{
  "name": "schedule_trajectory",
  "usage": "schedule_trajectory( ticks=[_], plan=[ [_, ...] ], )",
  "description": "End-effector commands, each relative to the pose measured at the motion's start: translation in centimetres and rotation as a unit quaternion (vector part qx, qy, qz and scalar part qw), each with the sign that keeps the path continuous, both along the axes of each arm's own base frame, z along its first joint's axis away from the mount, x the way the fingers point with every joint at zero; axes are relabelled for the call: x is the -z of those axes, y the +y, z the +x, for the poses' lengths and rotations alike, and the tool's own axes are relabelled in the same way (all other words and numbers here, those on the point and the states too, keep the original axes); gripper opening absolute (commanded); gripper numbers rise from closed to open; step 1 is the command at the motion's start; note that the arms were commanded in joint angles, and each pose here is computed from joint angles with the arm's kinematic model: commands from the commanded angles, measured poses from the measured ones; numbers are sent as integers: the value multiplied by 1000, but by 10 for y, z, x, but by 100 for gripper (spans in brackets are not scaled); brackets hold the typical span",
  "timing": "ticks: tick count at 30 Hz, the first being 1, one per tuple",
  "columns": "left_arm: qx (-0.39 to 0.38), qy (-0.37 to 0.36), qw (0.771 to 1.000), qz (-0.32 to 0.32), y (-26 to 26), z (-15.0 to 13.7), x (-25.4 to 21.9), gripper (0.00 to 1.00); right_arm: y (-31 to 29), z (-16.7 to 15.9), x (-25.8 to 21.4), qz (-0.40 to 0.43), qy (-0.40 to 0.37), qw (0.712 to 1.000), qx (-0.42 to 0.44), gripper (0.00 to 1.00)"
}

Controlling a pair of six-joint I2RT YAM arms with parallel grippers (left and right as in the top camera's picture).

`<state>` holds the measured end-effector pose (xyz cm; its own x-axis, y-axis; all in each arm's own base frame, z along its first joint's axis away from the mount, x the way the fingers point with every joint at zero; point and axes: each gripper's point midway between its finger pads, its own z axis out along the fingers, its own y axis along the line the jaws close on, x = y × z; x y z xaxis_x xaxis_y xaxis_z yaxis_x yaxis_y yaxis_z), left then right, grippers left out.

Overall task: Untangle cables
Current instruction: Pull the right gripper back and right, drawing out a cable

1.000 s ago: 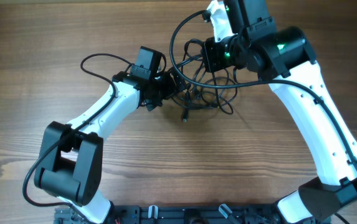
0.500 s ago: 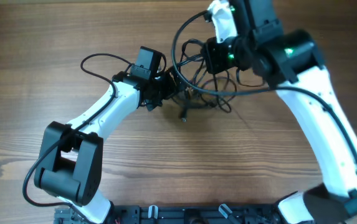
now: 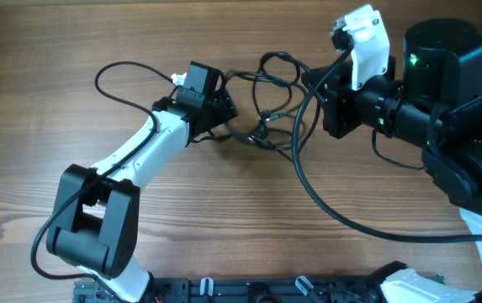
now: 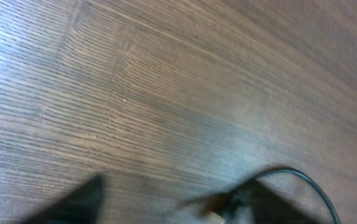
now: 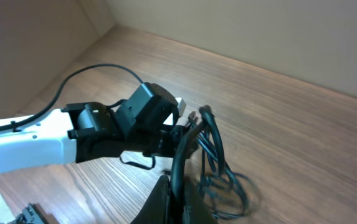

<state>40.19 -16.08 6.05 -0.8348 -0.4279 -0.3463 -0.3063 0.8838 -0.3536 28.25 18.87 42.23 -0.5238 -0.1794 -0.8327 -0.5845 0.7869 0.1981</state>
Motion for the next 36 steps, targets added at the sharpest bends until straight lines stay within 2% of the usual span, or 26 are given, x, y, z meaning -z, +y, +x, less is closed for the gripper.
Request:
schedule_trajectory(
  ticks=[1, 3, 4, 6, 10, 13, 15, 19, 21, 24, 26, 27, 28, 31, 34, 36],
  plan=[
    [11, -7, 1000, -16, 10, -1, -20, 4, -24, 12, -7, -5, -11, 996, 87, 4],
    [17, -27, 998, -62, 10, -1, -48, 4, -40, 25, 0, -25, -6, 989, 148, 4],
    [25, -58, 993, -102, 10, 0, -82, 4, -38, 33, 9, -34, 3, 988, 151, 4],
    [47, -97, 985, -137, 9, -6, -121, 4, -29, 48, 29, -50, 28, 987, 148, 4],
    [107, -185, 958, -191, -3, -38, -204, 4, -1, 96, 86, -78, 81, 985, 133, 4],
    [137, -242, 935, -220, -7, -59, -252, 4, 15, 117, 121, -76, 122, 983, 112, 4],
    [121, -278, 923, -238, 2, -72, -283, 4, 10, 133, 147, -60, 166, 977, 118, 4],
    [28, -322, 908, -268, 48, -81, -322, 4, -32, 157, 176, -18, 228, 965, 126, 4],
    [-54, -338, 903, -260, 93, -71, -326, 4, -71, 165, 202, -28, 265, 950, 160, 4],
    [-119, -334, 900, -253, 129, -59, -318, 4, -97, 167, 235, -42, 311, 933, 178, 4],
    [-161, -307, 907, -240, 150, -52, -297, 4, -109, 167, 251, -47, 335, 923, 185, 4],
    [-169, -291, 911, -239, 153, -50, -288, 4, -111, 166, 255, -50, 340, 922, 178, 4],
    [-176, -266, 917, -240, 153, -47, -274, 4, -103, 163, 257, -49, 336, 931, 135, 4],
    [-172, -152, 941, -248, 130, -40, -215, 4, -65, 147, 245, -34, 312, 949, 4, 4],
    [-96, -83, 959, -253, 82, -35, -178, 4, -31, 121, 240, -38, 318, 945, -69, 4],
    [-70, -37, 965, -250, 56, -35, -153, 4, -16, 113, 221, -40, 296, 951, -82, 4]
  ],
)
